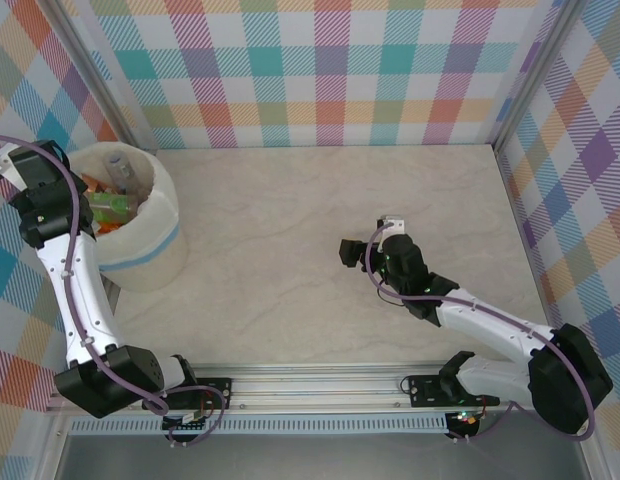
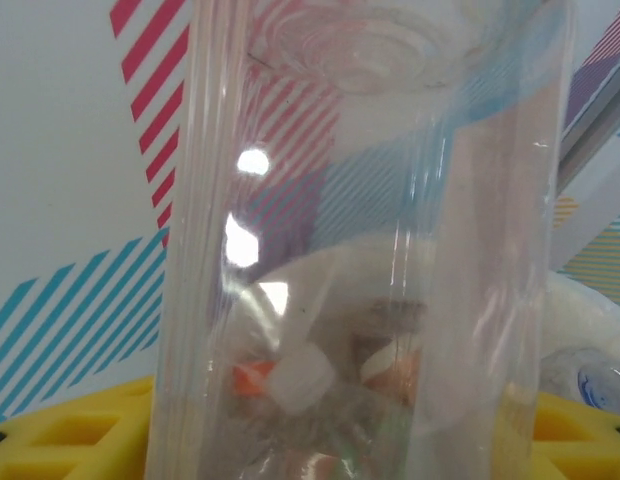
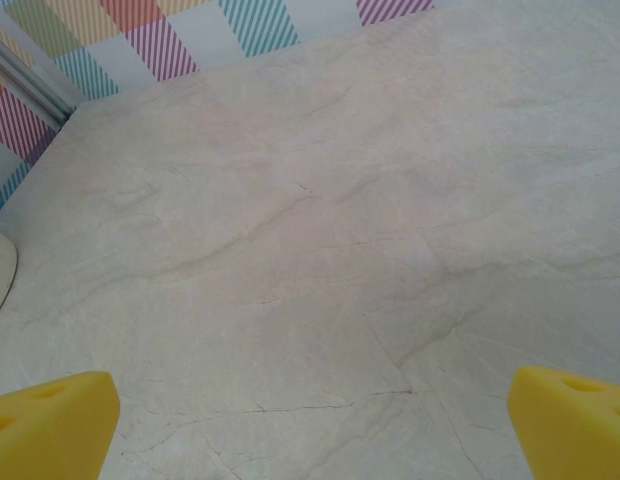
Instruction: Put the plastic bottles in the bin
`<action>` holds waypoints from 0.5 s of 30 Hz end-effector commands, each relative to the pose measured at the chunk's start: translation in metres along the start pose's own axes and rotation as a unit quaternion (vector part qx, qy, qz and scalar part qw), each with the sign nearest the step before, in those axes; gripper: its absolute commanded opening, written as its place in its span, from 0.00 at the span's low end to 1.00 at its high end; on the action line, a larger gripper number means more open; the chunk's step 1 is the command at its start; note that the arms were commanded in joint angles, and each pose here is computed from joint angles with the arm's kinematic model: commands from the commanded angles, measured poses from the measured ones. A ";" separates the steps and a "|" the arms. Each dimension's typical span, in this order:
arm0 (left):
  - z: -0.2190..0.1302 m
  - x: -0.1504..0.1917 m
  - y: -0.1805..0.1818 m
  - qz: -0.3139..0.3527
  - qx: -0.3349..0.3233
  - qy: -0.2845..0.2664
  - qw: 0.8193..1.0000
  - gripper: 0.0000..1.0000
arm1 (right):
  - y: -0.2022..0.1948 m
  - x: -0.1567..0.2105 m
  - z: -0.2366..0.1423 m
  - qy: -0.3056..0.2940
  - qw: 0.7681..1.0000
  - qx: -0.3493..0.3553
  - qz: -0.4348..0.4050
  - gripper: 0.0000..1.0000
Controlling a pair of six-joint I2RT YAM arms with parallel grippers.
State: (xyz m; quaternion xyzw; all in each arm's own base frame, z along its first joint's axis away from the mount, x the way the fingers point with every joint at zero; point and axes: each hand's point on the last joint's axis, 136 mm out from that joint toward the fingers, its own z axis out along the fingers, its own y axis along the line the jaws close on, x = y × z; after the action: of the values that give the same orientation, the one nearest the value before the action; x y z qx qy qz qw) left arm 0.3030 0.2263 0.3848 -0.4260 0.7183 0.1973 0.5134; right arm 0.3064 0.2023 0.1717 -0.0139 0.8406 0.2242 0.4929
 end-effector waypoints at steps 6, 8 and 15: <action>-0.009 0.008 -0.012 -0.044 0.048 0.041 0.997 0.87 | 0.006 -0.027 0.000 -0.031 0.999 -0.004 -0.020 1.00; -0.021 0.001 -0.018 -0.050 0.071 0.043 0.995 0.91 | 0.004 -0.032 -0.002 -0.037 0.999 0.002 -0.028 1.00; -0.093 -0.014 -0.068 -0.039 0.198 0.014 0.979 0.96 | -0.014 -0.053 -0.007 -0.062 0.996 0.035 -0.059 1.00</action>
State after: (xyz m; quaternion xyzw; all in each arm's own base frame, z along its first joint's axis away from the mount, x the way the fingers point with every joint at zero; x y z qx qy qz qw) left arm 0.3129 0.1668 0.4096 -0.3920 0.7400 0.0744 0.5415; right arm 0.3220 0.1864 0.1862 -0.0300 0.8318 0.1837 0.5229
